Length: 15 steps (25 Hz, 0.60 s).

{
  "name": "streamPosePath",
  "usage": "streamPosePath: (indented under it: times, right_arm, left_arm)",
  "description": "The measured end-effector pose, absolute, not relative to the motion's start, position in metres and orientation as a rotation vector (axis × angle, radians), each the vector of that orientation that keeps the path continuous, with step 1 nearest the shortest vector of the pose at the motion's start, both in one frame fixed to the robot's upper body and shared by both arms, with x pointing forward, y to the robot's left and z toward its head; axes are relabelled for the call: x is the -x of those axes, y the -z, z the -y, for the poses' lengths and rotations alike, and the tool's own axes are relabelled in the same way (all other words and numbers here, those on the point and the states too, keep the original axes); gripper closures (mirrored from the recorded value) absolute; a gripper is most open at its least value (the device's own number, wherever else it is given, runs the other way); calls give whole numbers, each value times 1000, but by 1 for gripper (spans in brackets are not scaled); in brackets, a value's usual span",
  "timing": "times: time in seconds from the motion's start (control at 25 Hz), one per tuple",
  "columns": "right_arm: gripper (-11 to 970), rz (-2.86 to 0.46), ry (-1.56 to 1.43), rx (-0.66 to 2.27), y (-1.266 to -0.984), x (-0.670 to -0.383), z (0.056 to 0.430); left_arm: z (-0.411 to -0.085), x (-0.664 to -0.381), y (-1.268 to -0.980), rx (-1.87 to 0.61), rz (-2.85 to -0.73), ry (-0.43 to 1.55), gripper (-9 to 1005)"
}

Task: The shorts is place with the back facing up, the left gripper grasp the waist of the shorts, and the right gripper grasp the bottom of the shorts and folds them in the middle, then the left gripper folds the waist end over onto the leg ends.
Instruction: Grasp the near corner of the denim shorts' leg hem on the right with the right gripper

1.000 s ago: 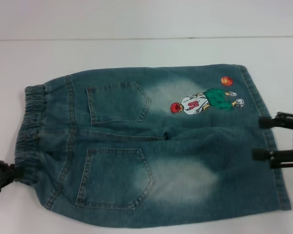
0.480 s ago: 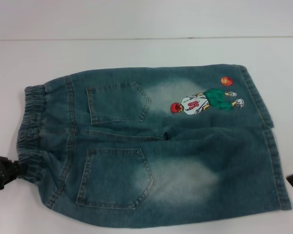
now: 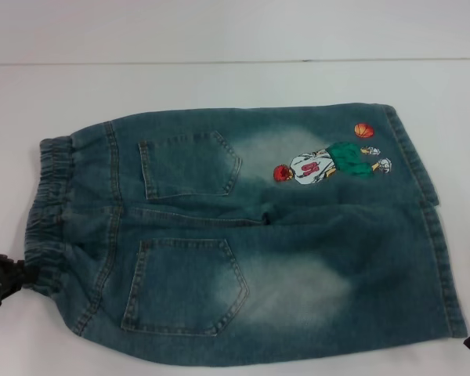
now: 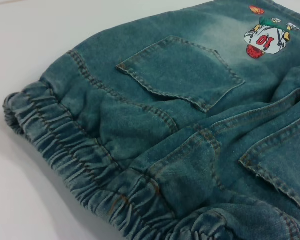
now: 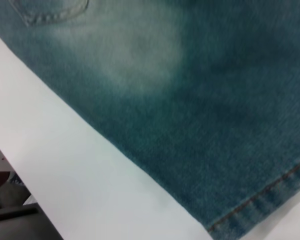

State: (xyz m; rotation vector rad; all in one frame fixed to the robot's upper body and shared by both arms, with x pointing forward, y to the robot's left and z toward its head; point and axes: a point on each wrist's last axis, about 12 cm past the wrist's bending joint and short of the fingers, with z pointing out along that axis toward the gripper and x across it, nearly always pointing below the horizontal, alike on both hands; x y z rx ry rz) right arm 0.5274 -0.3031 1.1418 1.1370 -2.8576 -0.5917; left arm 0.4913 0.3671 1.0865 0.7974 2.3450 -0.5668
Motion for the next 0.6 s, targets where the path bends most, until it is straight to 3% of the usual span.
streamPosePath:
  times: [0.6]
  right_arm:
    - [77, 2846, 667, -1066, -1113, -526, 300]
  left_arm:
    - [-368, -492, -1086, -790, -2341, 551, 945]
